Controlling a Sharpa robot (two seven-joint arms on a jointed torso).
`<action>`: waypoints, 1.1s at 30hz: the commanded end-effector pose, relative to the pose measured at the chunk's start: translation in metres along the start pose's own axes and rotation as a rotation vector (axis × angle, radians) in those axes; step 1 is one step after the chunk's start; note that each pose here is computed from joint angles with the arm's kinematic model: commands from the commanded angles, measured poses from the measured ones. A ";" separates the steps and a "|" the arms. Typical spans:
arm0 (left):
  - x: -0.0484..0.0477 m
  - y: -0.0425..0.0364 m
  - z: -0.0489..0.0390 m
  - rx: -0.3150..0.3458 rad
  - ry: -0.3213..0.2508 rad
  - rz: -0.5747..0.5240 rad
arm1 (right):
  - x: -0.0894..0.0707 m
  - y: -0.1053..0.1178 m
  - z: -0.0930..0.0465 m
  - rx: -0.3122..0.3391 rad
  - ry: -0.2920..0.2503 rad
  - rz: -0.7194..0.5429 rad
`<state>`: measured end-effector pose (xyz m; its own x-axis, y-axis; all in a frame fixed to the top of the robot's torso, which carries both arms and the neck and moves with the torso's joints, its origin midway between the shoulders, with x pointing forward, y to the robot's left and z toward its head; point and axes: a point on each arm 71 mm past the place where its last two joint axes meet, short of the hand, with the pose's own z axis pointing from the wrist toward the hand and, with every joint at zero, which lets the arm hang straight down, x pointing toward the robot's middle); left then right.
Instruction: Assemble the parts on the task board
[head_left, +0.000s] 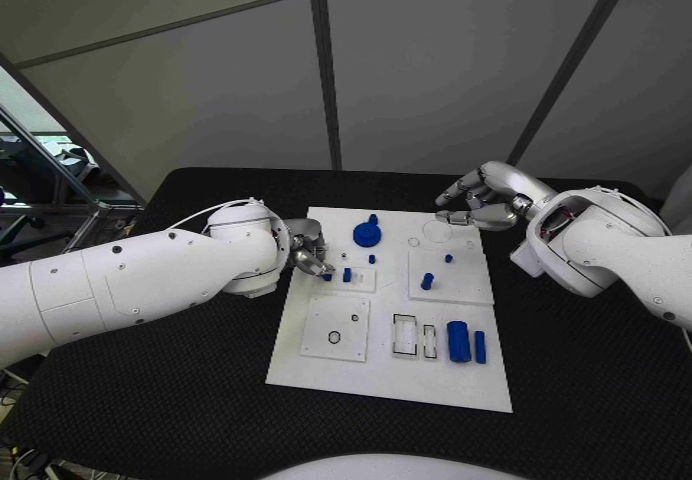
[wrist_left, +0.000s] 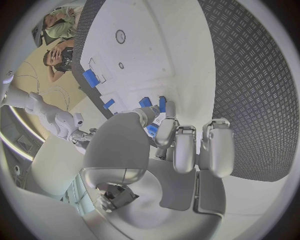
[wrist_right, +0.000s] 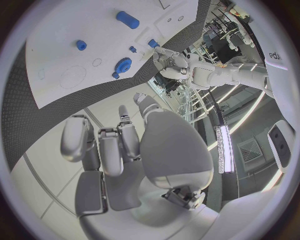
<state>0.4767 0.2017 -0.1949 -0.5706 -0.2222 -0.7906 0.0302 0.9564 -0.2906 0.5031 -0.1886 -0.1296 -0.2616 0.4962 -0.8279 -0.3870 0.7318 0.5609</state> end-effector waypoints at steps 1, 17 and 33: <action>0.0000 0.0002 0.0000 -0.013 -0.003 0.010 | -0.001 0.002 0.000 -0.012 -0.001 -0.003; 0.0046 -0.0045 -0.0014 -0.002 0.040 0.040 | -0.001 0.002 0.000 -0.013 0.003 -0.003; 0.0045 -0.0061 0.0008 -0.011 0.036 0.037 | -0.001 0.001 0.000 -0.011 0.002 -0.004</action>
<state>0.4765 0.1975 -0.1941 -0.5814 -0.1910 -0.7909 0.0388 0.9644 -0.2614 0.5034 -0.1893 -0.1297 -0.2616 0.4957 -0.8282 -0.3865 0.7325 0.5605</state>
